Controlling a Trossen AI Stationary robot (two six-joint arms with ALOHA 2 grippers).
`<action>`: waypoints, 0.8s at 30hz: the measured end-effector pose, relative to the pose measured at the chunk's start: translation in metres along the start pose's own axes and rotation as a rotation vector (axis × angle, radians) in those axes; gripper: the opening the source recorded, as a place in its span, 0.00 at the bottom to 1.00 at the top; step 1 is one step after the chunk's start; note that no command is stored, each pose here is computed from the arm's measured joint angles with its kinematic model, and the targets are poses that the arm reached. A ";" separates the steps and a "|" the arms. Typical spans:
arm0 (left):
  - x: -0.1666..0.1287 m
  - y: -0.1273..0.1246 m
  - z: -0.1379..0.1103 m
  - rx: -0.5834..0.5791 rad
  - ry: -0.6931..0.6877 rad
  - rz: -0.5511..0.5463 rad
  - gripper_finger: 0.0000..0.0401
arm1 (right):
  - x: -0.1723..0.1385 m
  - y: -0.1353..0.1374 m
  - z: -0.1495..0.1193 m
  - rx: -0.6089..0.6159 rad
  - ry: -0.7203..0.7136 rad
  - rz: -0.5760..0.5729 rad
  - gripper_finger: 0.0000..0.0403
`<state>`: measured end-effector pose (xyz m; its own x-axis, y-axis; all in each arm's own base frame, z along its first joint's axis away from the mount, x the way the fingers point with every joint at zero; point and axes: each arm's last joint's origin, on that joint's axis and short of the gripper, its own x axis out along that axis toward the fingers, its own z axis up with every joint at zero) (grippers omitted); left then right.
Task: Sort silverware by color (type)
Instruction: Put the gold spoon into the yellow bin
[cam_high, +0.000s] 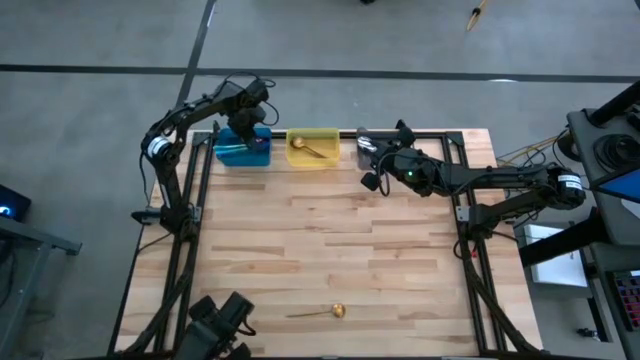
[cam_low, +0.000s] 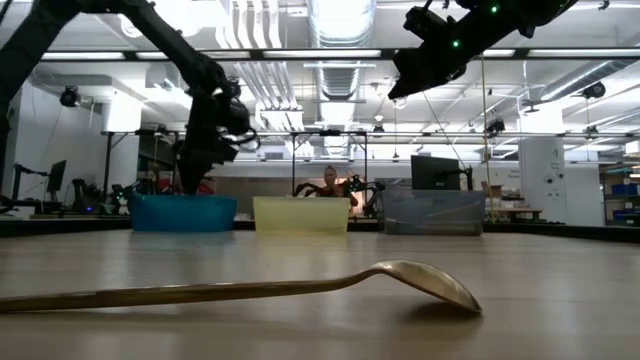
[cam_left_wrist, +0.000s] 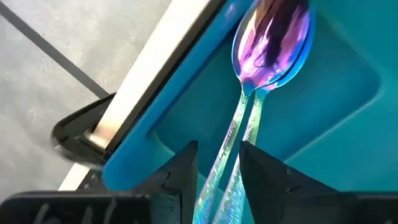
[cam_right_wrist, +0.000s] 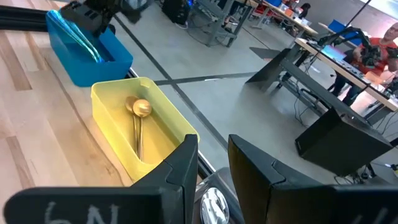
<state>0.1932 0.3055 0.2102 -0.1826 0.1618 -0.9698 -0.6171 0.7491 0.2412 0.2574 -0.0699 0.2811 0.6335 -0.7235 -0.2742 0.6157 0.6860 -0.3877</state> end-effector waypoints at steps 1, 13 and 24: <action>-0.006 -0.001 -0.002 -0.020 -0.018 0.003 0.24 | 0.000 0.000 0.000 0.000 0.000 0.000 0.20; -0.086 -0.068 -0.029 -0.070 -0.465 -0.274 0.24 | 0.000 0.000 0.000 0.017 -0.001 0.000 0.20; -0.095 -0.208 -0.110 0.136 -0.731 -0.524 0.24 | 0.000 0.000 0.000 0.056 -0.002 0.001 0.20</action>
<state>0.2546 0.0637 0.2559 0.6555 0.1114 -0.7469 -0.3804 0.9031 -0.1992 0.2576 -0.0696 0.2813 0.6349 -0.7229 -0.2726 0.6402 0.6898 -0.3380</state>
